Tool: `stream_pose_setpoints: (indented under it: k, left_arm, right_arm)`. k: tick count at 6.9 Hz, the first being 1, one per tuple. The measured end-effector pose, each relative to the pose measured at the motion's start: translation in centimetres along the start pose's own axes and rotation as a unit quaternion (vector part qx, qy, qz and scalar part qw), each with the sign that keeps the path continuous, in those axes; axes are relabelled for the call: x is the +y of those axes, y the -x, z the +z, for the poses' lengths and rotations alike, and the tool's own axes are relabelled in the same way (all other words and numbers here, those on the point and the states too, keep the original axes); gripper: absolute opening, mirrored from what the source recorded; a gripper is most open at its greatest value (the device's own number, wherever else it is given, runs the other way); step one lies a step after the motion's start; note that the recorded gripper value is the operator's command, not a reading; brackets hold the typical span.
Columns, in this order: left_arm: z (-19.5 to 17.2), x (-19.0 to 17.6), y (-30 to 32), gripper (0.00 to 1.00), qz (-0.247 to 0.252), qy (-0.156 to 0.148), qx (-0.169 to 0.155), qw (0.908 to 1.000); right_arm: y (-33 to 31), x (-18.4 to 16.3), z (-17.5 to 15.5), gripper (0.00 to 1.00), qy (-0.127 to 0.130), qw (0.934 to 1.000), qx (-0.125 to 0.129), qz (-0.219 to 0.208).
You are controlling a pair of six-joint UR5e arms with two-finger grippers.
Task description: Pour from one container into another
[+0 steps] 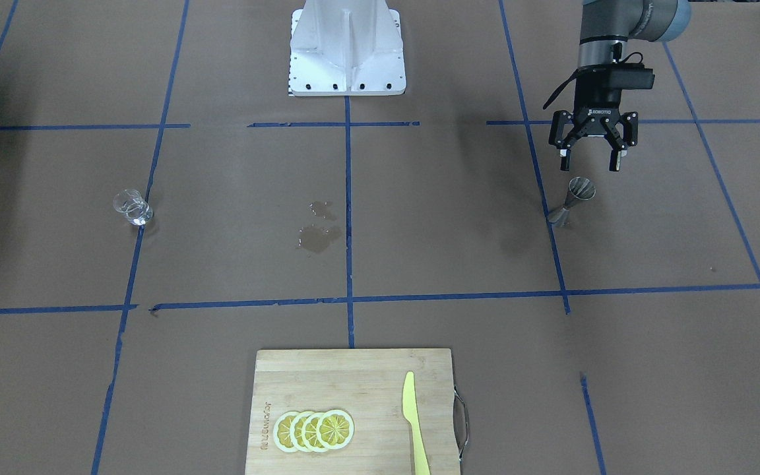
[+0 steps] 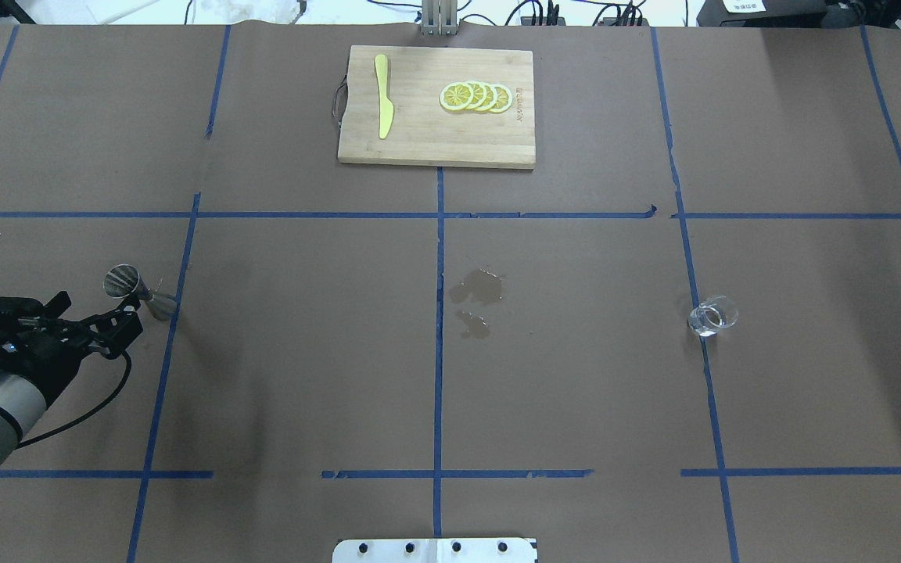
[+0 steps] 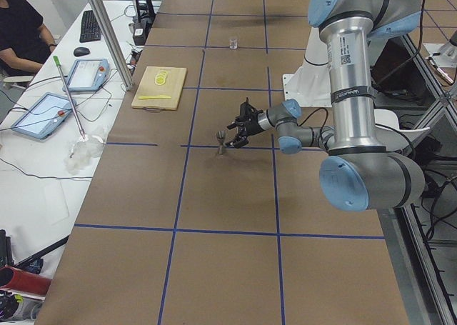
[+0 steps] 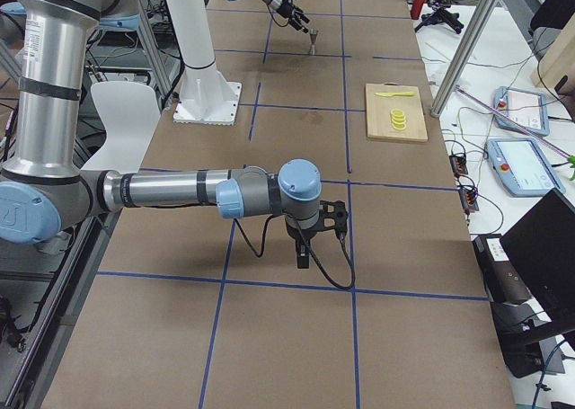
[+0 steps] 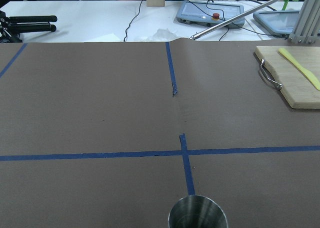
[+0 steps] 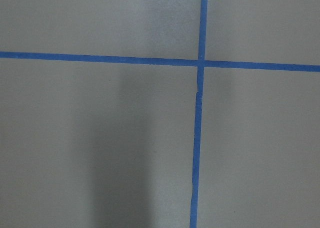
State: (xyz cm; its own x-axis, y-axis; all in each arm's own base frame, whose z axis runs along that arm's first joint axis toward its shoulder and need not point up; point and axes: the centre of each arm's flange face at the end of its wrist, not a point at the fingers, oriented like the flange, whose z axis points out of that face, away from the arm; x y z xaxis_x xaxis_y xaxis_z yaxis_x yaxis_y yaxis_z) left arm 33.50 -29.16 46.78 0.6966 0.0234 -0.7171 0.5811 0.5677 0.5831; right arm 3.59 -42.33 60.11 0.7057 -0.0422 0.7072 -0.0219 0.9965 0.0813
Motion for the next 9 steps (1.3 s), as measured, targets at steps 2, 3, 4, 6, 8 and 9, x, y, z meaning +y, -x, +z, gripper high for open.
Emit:
stream_pose_setpoints:
  k: [2, 3, 4, 6, 8, 9]
  left_arm:
    - [0.9, 1.5, -0.5, 0.99, 0.01, -0.039, -0.011, 0.9991]
    - [1.5, 2.4, -0.9, 0.99, 0.015, -0.057, -0.016, 0.9981]
    - [1.9, 2.9, -1.2, 0.99, 0.018, -0.07, -0.019, 0.9972]
    - [2.9, 4.1, -1.9, 0.99, 0.012, -0.083, -0.021, 0.9963]
    - [4.0, 5.2, -2.3, 0.99, 0.003, -0.093, -0.025, 0.9954]
    - [4.4, 5.5, -2.2, 0.99, 0.003, -0.102, -0.028, 0.9944]
  right_arm:
    - [0.0, 0.0, 0.0, 1.0, 0.0, 1.0, 0.0, 0.0]
    - [0.0, 0.0, 0.1, 1.0, 0.001, 1.0, 0.0, -0.001]
    - [0.0, 0.0, 0.1, 1.0, 0.0, 1.0, 0.0, -0.001]
    - [0.0, 0.0, 0.0, 1.0, 0.0, 1.0, 0.0, 0.0]
    - [0.0, -0.1, 0.0, 1.0, -0.001, 1.0, 0.0, -0.001]
    - [0.0, -0.1, 0.0, 1.0, -0.001, 1.0, 0.0, -0.002]
